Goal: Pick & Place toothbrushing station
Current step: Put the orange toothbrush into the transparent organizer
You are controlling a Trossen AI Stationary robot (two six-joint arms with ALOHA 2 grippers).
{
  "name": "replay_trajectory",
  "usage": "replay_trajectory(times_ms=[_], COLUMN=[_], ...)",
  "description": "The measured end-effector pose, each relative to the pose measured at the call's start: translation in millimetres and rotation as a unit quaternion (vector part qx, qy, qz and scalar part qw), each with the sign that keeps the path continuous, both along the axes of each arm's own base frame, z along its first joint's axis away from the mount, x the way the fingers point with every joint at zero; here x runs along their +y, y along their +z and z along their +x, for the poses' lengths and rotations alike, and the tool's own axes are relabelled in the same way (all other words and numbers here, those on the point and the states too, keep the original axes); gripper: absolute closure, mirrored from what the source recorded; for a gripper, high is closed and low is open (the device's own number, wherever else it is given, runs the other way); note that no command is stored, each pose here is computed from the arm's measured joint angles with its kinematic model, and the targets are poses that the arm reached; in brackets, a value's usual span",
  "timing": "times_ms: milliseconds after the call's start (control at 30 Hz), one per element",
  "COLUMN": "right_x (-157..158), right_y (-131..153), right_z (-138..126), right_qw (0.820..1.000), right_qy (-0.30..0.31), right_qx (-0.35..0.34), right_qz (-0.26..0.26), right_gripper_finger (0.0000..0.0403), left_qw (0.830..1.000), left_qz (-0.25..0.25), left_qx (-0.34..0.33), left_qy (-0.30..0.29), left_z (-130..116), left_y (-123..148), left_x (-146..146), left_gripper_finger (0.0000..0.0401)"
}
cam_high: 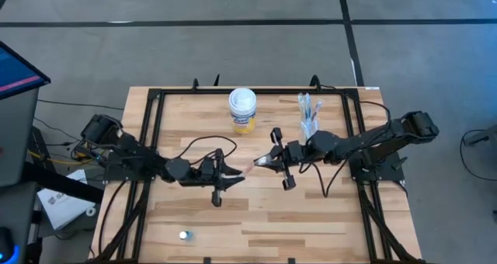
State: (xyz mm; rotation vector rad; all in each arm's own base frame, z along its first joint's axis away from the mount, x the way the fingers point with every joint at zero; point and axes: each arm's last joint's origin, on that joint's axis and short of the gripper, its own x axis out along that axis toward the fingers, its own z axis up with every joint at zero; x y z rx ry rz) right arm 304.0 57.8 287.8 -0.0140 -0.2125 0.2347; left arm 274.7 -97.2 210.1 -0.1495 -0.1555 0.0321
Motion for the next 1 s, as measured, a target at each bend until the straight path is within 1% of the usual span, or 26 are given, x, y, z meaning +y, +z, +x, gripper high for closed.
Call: replay_trajectory(times_ms=[167,233,333,467,567,700,800,1000], right_x=[0,-2,-6,-9,-12,-18,-21,-31], right_y=[-2,-2,-3,5,14,25,33,44], right_z=[0,0,-1,-8,-20,-40,-56,-89], right_qw=[1.0,1.0,0.999,0.999,0.997,0.991,0.987,0.971], right_qy=[0.0,-0.002,-0.008,-0.016,-0.045,-0.098,-0.125,-0.201], right_qx=[0.01,0.013,0.037,0.042,0.056,0.088,0.099,0.133], right_qz=[-0.001,0.008,0.008,0.008,0.006,-0.002,-0.005,-0.008], right_gripper_finger=[0.0401,0.0401,0.0401,0.0402,0.0402,0.0402,0.0403,0.0403], left_qw=[1.0,1.0,1.0,1.0,1.0,1.0,1.0,1.0], left_qz=[-0.001,-0.003,-0.006,-0.004,-0.004,-0.004,-0.004,-0.015], left_qx=[0.001,-0.005,0.001,0.007,0.007,0.007,0.007,0.007], left_qy=[0.01,0.01,0.012,0.011,0.01,0.009,0.009,0.007], left_z=[-13,-19,-27,-29,-30,-30,-30,-30], left_y=[-1,1,-3,-7,-7,-7,-7,-7], left_x=[5,7,9,10,10,10,10,10], left_gripper_finger=[0.0308,0.0303,0.03,0.0302,0.0304,0.0304,0.0304,0.0304])
